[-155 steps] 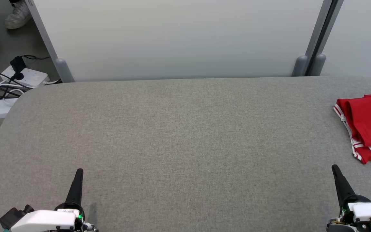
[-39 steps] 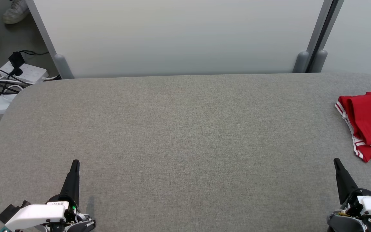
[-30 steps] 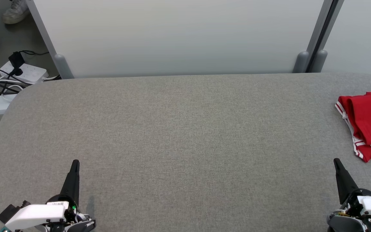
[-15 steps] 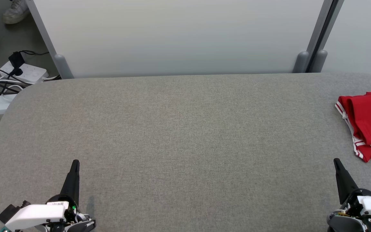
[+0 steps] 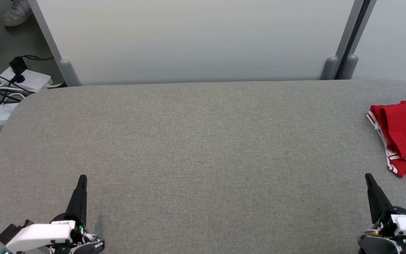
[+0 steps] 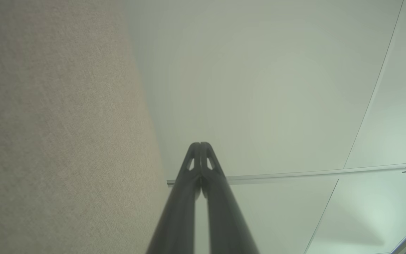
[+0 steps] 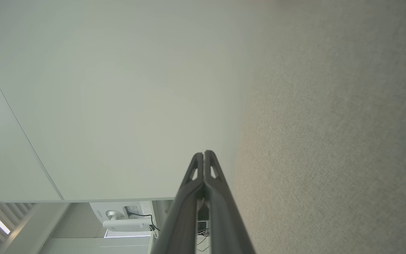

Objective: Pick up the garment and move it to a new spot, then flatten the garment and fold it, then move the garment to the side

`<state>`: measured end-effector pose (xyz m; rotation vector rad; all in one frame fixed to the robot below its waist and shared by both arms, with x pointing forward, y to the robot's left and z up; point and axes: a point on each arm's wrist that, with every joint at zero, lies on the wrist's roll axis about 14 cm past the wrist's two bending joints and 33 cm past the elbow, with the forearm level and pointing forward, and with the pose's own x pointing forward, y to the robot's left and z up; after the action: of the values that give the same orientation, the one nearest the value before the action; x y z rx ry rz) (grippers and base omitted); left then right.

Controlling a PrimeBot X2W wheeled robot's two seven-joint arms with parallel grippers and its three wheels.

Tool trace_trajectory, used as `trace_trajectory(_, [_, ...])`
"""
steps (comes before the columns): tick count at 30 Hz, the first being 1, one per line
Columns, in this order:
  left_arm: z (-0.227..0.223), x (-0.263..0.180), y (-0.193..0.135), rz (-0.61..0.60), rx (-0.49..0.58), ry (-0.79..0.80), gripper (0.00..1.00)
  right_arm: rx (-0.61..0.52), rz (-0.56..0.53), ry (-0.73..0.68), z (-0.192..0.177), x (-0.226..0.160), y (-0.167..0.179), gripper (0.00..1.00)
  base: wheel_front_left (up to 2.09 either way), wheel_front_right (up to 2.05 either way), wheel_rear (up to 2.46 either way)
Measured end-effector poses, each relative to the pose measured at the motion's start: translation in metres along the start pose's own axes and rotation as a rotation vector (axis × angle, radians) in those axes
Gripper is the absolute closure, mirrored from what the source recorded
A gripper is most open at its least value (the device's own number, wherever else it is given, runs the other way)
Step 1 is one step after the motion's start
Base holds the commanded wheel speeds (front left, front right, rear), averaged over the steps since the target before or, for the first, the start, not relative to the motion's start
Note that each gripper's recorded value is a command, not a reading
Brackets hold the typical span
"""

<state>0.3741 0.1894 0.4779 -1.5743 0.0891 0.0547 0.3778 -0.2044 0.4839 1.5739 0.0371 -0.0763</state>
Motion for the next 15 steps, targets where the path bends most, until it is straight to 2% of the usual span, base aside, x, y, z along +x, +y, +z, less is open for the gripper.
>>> trace_trajectory(15, [0.0000,0.0000,0.0000,0.000,0.000,0.000,1.00,0.000,0.000,0.000,0.0000,0.0000,0.0000,1.00,0.00,0.00,0.00])
